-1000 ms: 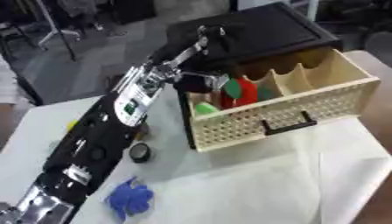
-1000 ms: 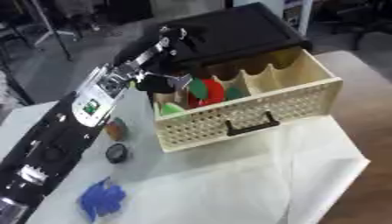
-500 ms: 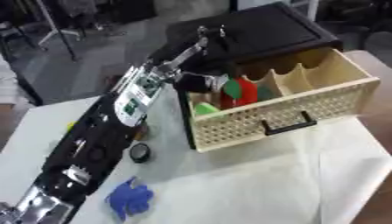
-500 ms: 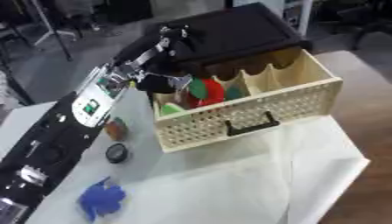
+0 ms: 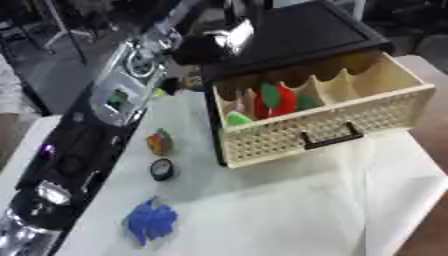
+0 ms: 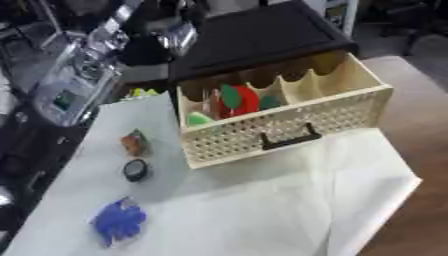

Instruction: Pick up objects from table and place into drawer.

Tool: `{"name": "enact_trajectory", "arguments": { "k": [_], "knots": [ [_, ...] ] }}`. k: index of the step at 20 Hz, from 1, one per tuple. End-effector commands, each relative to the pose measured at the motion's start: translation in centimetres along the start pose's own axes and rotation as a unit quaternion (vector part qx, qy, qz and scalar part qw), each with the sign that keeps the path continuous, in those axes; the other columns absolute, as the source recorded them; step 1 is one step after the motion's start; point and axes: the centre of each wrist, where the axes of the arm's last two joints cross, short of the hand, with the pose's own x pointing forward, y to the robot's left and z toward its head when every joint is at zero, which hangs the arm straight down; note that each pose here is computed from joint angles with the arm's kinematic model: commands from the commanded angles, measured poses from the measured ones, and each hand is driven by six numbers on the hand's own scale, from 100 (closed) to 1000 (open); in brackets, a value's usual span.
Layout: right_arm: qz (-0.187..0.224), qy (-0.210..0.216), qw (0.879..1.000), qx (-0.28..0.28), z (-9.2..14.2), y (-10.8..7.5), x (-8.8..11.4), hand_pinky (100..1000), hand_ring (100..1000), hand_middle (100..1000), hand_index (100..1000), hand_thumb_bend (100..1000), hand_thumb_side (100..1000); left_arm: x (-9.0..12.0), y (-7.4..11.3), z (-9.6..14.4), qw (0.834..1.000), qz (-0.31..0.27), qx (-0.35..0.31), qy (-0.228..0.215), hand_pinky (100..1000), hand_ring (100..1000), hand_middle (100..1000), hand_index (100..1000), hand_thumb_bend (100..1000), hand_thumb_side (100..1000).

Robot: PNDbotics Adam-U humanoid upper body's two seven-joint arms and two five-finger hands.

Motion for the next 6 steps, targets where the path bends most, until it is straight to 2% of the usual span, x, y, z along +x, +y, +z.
{"name": "enact_trajectory", "arguments": {
  "k": [1,6],
  "knots": [
    [0.012,-0.017,1.0,-0.002,-0.6,-0.5,0.5,254,544,456,715,100,526,2.7,1.9,-0.2,1.0,0.025,0.006,-0.018,369,604,643,855,100,462],
    [0.019,-0.015,1.0,-0.005,-0.5,-0.7,0.4,251,544,456,715,100,535,5.2,2.8,0.3,0.997,0.066,0.022,-0.03,367,593,636,849,100,496]
  ]
}}
